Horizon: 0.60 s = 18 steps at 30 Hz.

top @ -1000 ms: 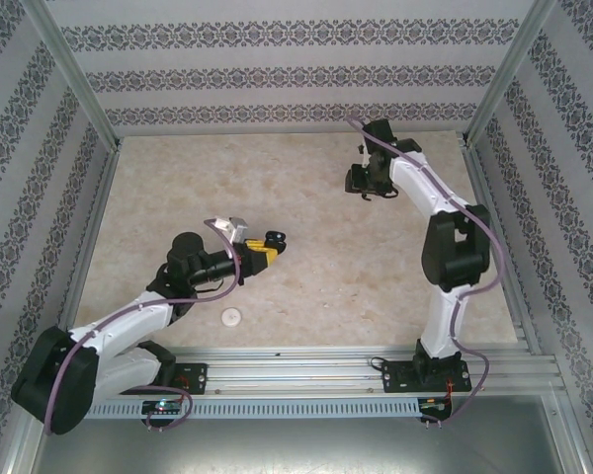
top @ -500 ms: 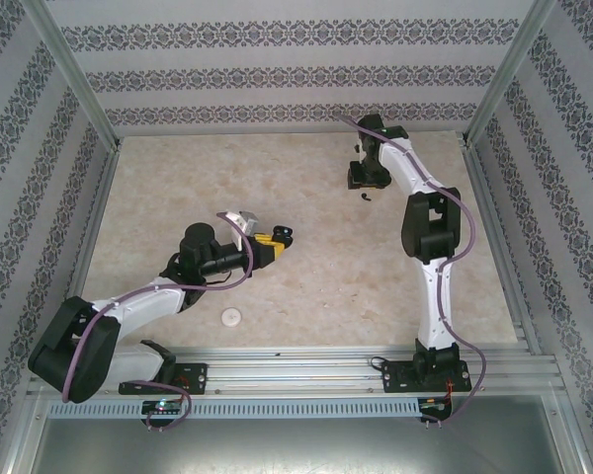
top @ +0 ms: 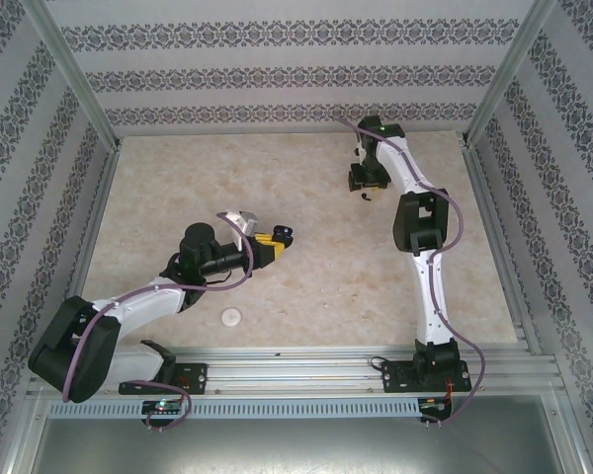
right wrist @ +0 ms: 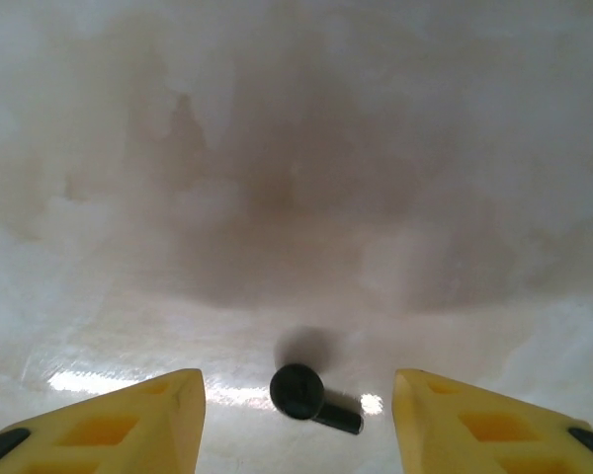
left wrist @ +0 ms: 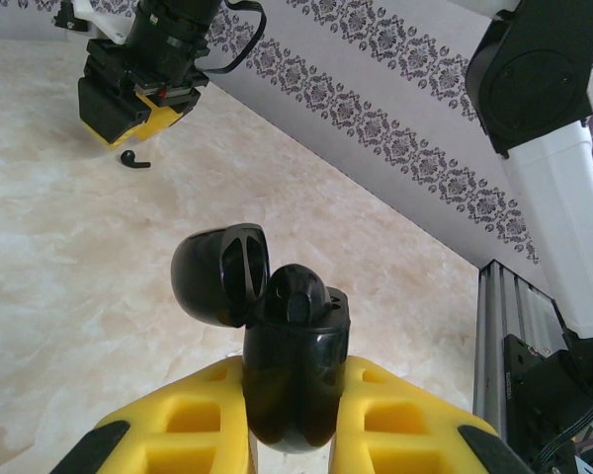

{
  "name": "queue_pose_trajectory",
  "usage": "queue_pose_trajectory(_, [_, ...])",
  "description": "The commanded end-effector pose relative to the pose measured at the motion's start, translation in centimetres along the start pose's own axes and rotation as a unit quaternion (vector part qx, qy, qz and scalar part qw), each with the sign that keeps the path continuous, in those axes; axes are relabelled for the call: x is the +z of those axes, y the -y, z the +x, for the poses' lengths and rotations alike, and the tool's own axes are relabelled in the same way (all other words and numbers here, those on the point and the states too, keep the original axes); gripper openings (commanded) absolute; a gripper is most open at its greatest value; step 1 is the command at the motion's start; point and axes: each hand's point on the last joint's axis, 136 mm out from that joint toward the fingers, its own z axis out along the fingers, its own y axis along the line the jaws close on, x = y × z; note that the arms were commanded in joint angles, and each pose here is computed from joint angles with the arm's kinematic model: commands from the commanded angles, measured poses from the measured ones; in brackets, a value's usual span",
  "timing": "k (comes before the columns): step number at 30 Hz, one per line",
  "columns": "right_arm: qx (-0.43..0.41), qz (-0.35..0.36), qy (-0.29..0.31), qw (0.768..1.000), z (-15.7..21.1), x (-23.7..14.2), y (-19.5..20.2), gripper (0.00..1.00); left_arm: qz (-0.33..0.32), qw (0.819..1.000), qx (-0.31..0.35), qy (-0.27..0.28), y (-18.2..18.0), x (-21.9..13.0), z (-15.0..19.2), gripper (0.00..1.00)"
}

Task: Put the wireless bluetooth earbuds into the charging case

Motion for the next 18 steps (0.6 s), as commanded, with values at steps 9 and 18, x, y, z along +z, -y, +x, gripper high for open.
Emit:
queue_pose_trajectory(9, [-0.002, -0.013, -0.049, 0.999, 2.3, 1.3, -0.3, 0.43, 0.013, 0.999, 0.031, 0.027, 0.9, -0.1, -1.6, 0.00])
queue_pose_trajectory(18, [0.005, -0.025, -0.063, 0.998, 3.2, 1.5, -0.9, 0.31, 0.011, 0.999, 0.034, 0.028, 1.3, -0.7, -1.7, 0.00])
